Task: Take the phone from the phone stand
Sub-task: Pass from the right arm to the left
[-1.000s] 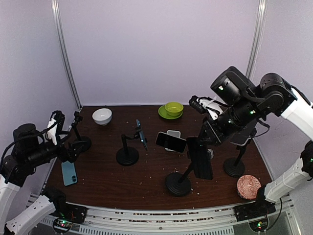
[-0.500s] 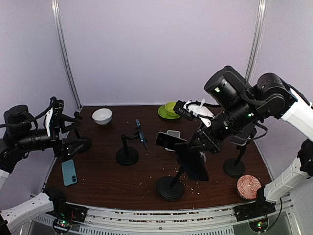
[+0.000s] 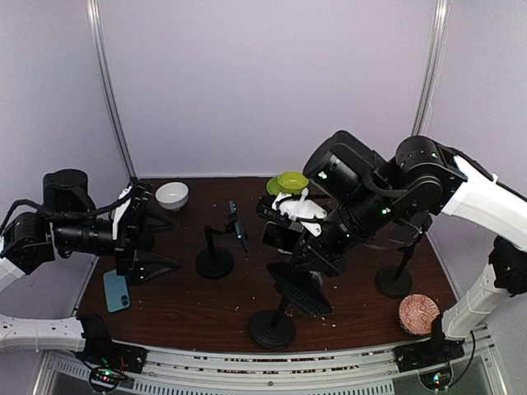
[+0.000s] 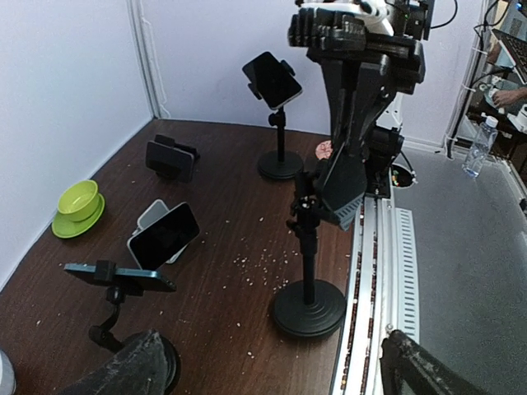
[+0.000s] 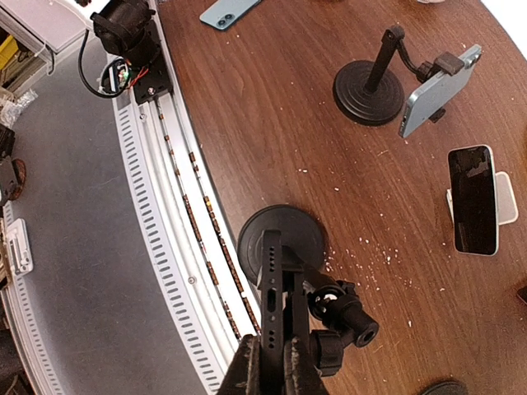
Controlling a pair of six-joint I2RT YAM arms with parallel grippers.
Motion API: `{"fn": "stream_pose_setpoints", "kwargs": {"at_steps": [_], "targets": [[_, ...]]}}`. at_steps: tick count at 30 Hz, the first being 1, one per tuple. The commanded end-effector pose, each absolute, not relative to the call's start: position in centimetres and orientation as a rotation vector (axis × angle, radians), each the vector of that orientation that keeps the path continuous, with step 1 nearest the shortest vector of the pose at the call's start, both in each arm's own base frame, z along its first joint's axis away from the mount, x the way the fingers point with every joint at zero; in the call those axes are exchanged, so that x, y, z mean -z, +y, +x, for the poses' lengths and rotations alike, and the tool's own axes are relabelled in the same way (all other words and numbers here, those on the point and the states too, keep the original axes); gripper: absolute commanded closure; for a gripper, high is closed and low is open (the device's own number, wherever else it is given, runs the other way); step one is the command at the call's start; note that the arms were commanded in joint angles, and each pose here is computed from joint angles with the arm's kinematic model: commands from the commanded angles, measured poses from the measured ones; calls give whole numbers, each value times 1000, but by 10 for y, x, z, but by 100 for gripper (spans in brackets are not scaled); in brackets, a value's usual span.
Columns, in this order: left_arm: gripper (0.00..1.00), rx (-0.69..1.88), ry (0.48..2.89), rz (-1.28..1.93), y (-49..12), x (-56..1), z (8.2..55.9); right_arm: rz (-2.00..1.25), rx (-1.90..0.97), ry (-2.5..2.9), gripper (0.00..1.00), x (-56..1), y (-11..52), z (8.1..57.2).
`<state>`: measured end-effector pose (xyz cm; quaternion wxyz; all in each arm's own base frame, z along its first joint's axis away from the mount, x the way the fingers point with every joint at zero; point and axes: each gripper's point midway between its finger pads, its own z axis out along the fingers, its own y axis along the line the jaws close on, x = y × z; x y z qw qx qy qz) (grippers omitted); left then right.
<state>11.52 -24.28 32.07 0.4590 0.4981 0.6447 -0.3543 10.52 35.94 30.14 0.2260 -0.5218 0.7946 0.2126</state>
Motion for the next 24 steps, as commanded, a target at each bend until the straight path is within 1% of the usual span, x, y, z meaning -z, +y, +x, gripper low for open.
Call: {"fn": "stream_pose_setpoints", "kwargs": {"at_steps": [1,4,8,13,16,21,24], "targets": [[9,893,1480,1228,-269,-352,114,-1355,-716,1980,100,-358,382,107],[11,918,1472,1270,-287,-348,109,-1343,-739,1945,100,-366,386,104],[18,949,1450,1319,-310,-345,105,-1344,-760,1907,100,-373,388,98],[21,937,1420,1401,-333,-341,103,-1341,-780,1865,100,-384,389,92],[28,956,1403,1436,-345,-338,103,-1338,-791,1844,100,-391,390,90],[36,1000,1391,1453,-361,-333,104,-1342,-792,1818,100,-397,390,88],[39,1022,1389,1470,-367,-329,103,-1332,-793,1798,100,-403,390,88]]}}
